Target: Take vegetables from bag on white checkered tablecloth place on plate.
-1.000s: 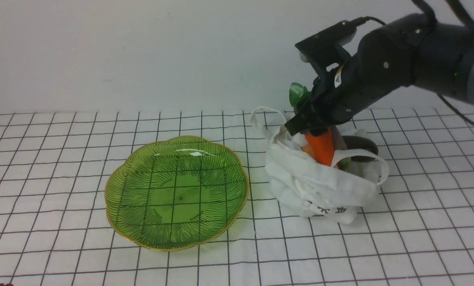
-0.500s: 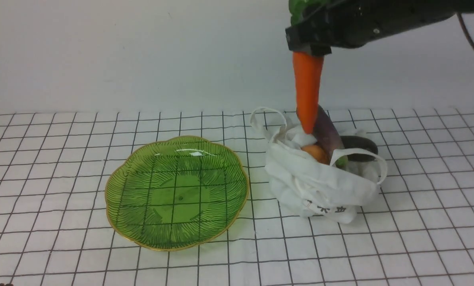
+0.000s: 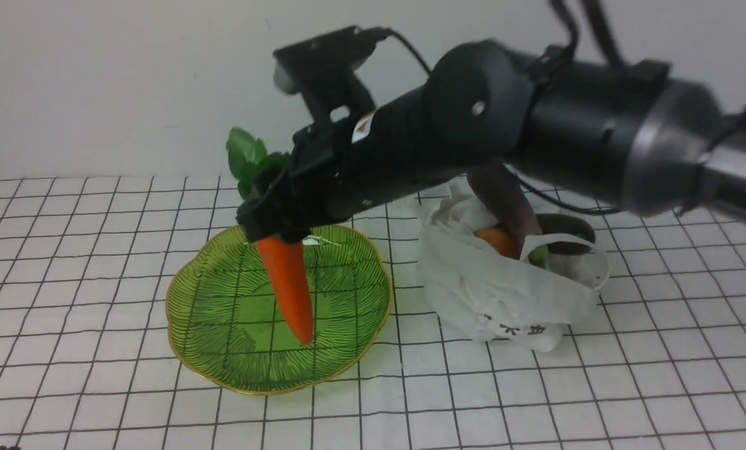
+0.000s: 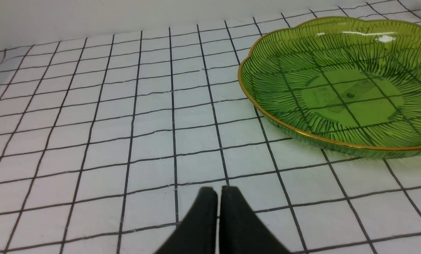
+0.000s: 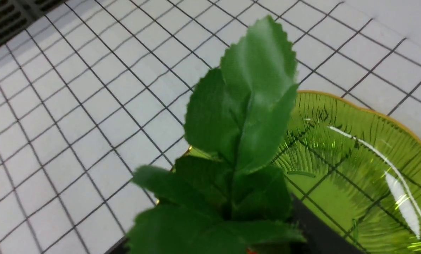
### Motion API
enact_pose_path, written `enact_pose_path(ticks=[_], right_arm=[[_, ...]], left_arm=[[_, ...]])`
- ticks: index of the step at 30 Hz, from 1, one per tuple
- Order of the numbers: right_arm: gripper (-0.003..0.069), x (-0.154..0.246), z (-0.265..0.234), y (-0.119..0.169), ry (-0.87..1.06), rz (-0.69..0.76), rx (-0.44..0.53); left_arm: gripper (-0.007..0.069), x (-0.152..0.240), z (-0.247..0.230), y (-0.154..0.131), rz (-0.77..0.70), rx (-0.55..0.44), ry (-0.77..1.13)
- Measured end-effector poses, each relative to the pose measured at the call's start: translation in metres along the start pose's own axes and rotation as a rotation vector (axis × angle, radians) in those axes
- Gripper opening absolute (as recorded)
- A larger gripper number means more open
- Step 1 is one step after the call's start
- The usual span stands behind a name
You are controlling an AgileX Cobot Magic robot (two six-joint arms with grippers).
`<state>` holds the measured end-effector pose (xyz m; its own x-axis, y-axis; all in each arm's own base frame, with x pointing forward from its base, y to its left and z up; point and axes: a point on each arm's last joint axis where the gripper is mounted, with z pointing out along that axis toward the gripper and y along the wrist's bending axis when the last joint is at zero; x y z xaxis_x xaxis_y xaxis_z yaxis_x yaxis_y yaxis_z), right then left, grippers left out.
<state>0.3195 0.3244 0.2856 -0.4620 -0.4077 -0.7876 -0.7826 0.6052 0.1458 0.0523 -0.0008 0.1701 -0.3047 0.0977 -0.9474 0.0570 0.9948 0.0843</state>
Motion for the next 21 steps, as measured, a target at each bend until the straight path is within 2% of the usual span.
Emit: enact_pose_path(ticks=[4, 6, 11, 13, 15, 17, 19, 21], right_arm=[[0.0358, 0.015, 0.032, -0.008, 0.007, 0.009, 0.03], [0.0428, 0.024, 0.044, -0.011, 0.024, 0.016, 0.037], [0.0553, 0.027, 0.046, -0.011, 0.049, 0.033, 0.029], [0.0581, 0.028, 0.043, -0.01, 0.07, 0.032, 0.019], [0.0582, 0.027, 0.037, -0.008, 0.1, 0.011, 0.009], [0.0552, 0.022, 0.016, -0.007, 0.147, -0.014, 0.001], [0.0486, 0.01, -0.015, -0.009, 0.162, -0.02, 0.022], [0.0375, -0.004, -0.061, -0.012, 0.15, -0.002, 0.07]], left_arm=[[-0.0008, 0.0, 0.0, 0.0, 0.0, 0.0, 0.0], [-0.0008, 0.0, 0.0, 0.0, 0.0, 0.0, 0.0], [-0.0008, 0.0, 0.0, 0.0, 0.0, 0.0, 0.0], [-0.0008, 0.0, 0.0, 0.0, 0.0, 0.0, 0.0], [-0.0008, 0.0, 0.0, 0.0, 0.0, 0.0, 0.0], [-0.0008, 0.0, 0.0, 0.0, 0.0, 0.0, 0.0], [-0.0008, 0.0, 0.0, 0.0, 0.0, 0.0, 0.0], [-0.0008, 0.0, 0.0, 0.0, 0.0, 0.0, 0.0]])
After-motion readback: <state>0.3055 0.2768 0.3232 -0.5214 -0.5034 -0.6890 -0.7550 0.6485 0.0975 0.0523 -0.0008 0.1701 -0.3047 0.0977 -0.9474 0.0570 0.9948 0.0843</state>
